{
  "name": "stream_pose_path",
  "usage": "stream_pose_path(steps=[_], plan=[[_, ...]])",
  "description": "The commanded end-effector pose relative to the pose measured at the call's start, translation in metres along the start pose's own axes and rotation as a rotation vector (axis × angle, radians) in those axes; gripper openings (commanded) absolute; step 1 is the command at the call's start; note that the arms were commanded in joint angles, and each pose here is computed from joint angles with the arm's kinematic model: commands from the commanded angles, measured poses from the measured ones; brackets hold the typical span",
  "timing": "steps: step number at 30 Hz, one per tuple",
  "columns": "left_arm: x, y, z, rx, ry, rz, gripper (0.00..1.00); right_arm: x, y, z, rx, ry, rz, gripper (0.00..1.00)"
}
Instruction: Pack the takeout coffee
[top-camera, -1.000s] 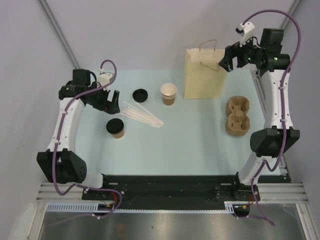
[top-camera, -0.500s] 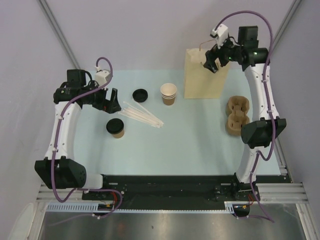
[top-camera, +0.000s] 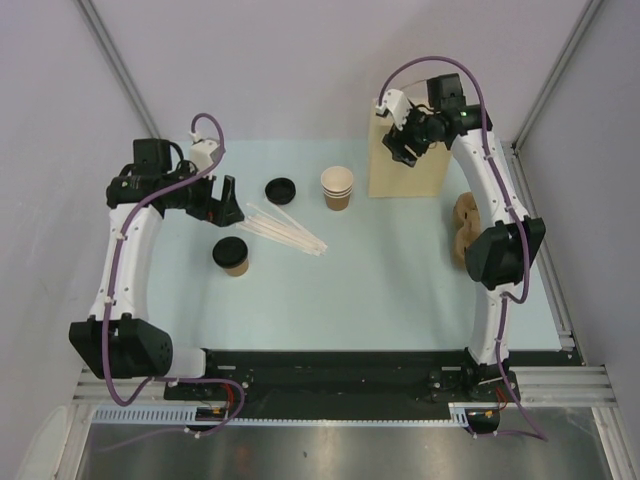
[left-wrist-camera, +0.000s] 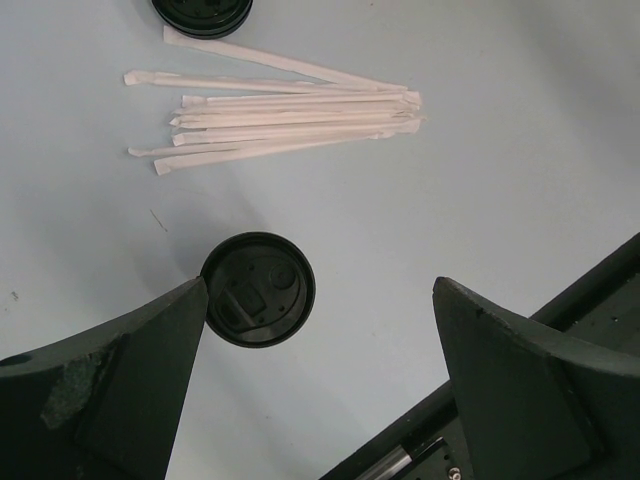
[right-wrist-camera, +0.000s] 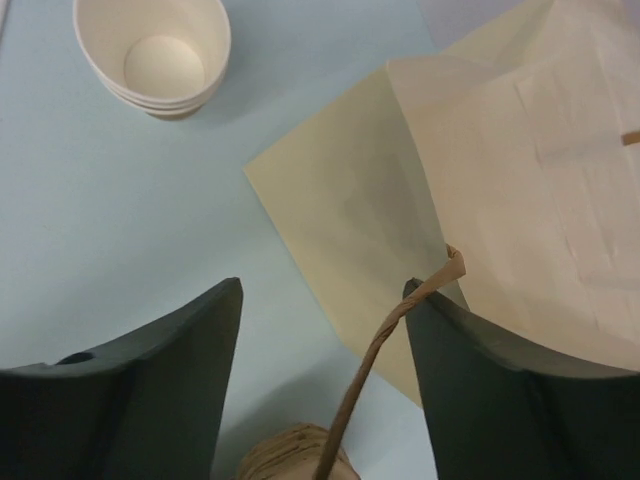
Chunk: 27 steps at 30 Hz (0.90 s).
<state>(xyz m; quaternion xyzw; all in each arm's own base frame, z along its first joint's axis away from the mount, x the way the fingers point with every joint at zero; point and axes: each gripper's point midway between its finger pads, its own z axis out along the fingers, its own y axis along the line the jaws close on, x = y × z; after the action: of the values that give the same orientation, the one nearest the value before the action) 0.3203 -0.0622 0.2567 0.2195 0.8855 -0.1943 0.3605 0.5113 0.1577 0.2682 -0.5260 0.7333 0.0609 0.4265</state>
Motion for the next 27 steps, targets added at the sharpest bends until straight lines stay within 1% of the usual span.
stream_pose_path(steps=[1,4,8,9,10,11,13,20,21,23,24,25,27], plan=[[-0.025,-0.014,-0.020,0.019,-0.103,0.029,1.00,0.002,0.000,-0.007,0.014,0.031,-0.041,0.62],[-0.027,-0.016,-0.022,0.024,-0.112,0.026,0.99,0.000,0.004,-0.010,0.018,0.038,-0.066,0.53],[-0.032,-0.017,-0.025,0.025,-0.129,0.031,0.99,-0.009,0.001,-0.020,0.048,0.023,-0.083,0.50],[-0.033,-0.019,-0.026,0.027,-0.133,0.031,1.00,-0.011,0.000,-0.022,0.051,0.018,-0.090,0.46],[-0.033,-0.019,-0.027,0.027,-0.133,0.030,1.00,-0.014,0.000,-0.025,0.054,0.014,-0.099,0.35],[-0.034,-0.019,-0.027,0.028,-0.137,0.031,1.00,-0.015,0.000,-0.027,0.056,0.013,-0.104,0.26],[-0.036,-0.020,-0.029,0.031,-0.143,0.032,1.00,-0.018,0.003,-0.030,0.056,0.017,-0.117,0.00],[-0.044,-0.023,-0.035,0.029,-0.167,0.046,1.00,-0.042,0.020,-0.072,0.066,-0.013,-0.162,0.00],[-0.045,-0.024,-0.035,0.033,-0.170,0.046,0.99,-0.047,0.026,-0.086,0.068,-0.023,-0.170,0.00],[-0.046,-0.024,-0.035,0.036,-0.176,0.044,0.99,-0.047,0.038,-0.094,0.052,-0.017,-0.180,0.00],[-0.046,-0.024,-0.034,0.038,-0.177,0.038,1.00,-0.056,0.046,-0.107,0.064,-0.037,-0.202,0.00],[-0.048,-0.025,-0.034,0.042,-0.182,0.040,1.00,-0.047,0.057,-0.100,0.039,-0.015,-0.201,0.00],[-0.048,-0.026,-0.032,0.054,-0.184,0.028,1.00,-0.052,0.067,-0.104,0.043,-0.019,-0.229,0.00]])
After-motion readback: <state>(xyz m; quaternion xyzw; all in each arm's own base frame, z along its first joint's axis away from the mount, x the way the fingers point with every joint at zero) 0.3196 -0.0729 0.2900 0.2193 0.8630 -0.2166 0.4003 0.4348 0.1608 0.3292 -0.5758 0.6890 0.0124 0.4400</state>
